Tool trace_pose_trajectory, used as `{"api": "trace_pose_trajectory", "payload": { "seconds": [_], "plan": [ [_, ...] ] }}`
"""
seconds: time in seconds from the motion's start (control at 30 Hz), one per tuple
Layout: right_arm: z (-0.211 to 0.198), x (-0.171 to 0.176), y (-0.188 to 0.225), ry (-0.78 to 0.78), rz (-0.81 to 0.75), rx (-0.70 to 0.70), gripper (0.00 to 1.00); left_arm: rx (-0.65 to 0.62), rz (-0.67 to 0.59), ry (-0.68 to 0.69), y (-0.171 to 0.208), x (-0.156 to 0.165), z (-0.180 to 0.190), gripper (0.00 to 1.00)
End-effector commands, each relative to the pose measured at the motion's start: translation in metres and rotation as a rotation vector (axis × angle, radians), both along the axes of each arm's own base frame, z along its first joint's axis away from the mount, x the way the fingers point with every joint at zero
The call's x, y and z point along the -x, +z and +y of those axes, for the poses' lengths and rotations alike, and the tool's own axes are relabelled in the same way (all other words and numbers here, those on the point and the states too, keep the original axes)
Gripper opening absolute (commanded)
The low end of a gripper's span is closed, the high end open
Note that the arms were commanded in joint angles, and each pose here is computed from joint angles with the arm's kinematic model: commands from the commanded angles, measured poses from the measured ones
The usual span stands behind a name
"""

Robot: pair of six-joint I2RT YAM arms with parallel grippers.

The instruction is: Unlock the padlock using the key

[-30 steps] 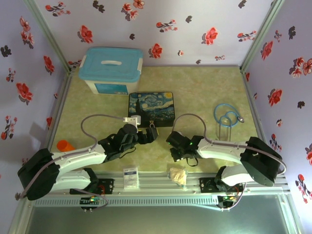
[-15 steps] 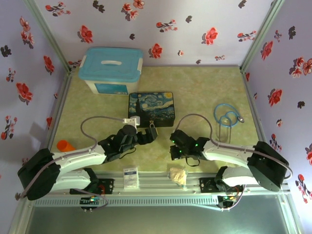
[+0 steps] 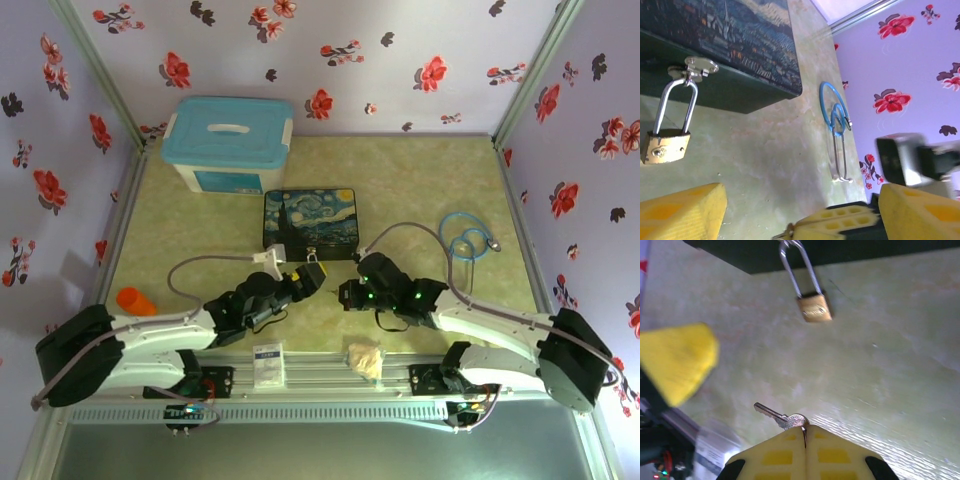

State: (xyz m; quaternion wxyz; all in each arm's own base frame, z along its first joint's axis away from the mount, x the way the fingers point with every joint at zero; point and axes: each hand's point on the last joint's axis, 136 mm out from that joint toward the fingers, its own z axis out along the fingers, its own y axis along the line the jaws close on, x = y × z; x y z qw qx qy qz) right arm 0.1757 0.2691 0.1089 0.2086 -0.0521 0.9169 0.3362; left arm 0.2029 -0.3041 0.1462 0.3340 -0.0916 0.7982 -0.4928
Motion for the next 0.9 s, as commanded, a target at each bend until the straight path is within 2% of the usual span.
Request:
{"api": "trace_pose_trajectory", "payload": {
  "seconds": [0.0, 0.2, 0.37, 0.5, 0.6, 0.73, 0.87],
  "plan": [
    [0.009, -0.011, 0.034, -0.044, -0.043, -0.11, 0.0, 0.08, -0.024, -0.029, 0.019, 0.002, -0.017, 0.74],
    [-0.002, -0.017, 0.041, -0.089, -0.059, -0.118, 0.0, 0.094, -0.047, -0.052, 0.028, 0.005, -0.026, 0.56],
    [-0.001, -0.017, 0.044, -0.102, -0.055, -0.172, 0.0, 0.08, -0.029, -0.067, 0.022, 0.006, -0.03, 0.52],
    [0.001, -0.018, 0.044, -0.101, -0.054, -0.184, 0.0, 0.08, -0.026, -0.076, 0.02, 0.006, -0.035, 0.43],
    [0.003, -0.018, 0.043, -0.096, -0.05, -0.184, 0.0, 0.075, -0.027, -0.084, 0.019, 0.006, -0.038, 0.29],
    [0.003, -0.017, 0.041, -0.094, -0.045, -0.181, 0.0, 0.064, -0.04, -0.086, 0.019, 0.005, -0.037, 0.0],
    [0.005, -0.012, 0.037, -0.068, -0.039, -0.197, 0.0, 0.047, -0.038, -0.104, 0.019, 0.004, -0.037, 0.0]
  ]
}}
